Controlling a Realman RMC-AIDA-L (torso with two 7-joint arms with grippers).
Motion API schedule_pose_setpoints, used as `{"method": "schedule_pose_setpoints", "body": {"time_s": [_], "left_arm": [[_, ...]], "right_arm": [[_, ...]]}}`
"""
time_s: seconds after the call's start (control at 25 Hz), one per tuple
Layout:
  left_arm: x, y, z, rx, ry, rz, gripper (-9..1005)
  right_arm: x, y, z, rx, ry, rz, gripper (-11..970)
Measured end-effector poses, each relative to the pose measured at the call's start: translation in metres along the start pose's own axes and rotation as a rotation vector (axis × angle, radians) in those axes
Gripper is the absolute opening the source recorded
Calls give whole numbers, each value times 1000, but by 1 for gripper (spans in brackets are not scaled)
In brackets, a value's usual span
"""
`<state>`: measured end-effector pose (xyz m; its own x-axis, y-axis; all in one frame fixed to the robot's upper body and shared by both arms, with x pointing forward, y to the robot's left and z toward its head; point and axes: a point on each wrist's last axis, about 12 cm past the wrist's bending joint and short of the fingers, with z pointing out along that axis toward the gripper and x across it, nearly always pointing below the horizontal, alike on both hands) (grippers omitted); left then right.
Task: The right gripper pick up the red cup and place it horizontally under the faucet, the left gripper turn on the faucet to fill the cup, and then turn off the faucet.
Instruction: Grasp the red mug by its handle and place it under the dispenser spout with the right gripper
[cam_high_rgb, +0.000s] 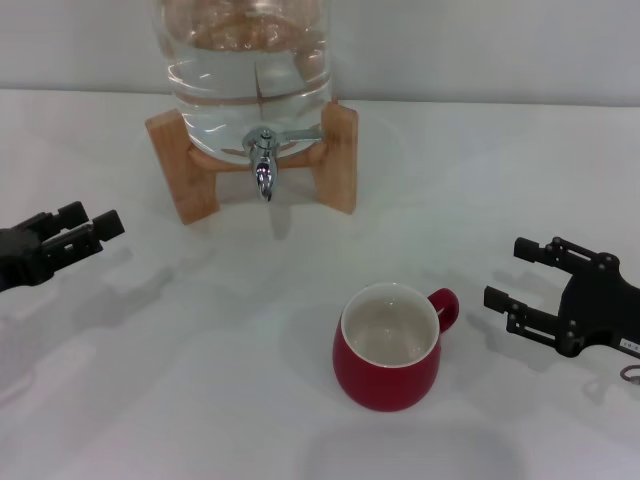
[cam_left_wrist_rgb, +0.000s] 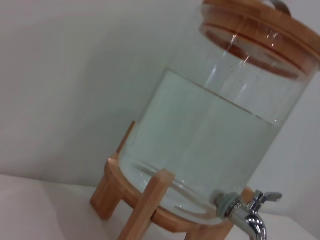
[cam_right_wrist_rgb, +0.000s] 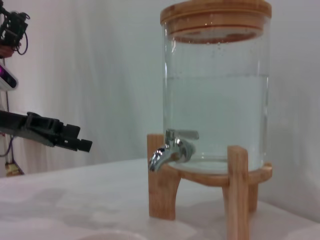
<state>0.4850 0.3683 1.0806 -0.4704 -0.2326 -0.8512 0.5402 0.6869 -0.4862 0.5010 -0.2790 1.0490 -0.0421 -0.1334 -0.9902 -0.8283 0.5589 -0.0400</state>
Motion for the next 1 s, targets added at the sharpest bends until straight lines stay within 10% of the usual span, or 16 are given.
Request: {"method": "schedule_pose_setpoints", "body": {"time_s": [1.0], "left_arm": [[-6, 0, 4, 5, -2, -1, 848]], "right_arm": [[21, 17, 27, 11, 108, -114, 642]]}}
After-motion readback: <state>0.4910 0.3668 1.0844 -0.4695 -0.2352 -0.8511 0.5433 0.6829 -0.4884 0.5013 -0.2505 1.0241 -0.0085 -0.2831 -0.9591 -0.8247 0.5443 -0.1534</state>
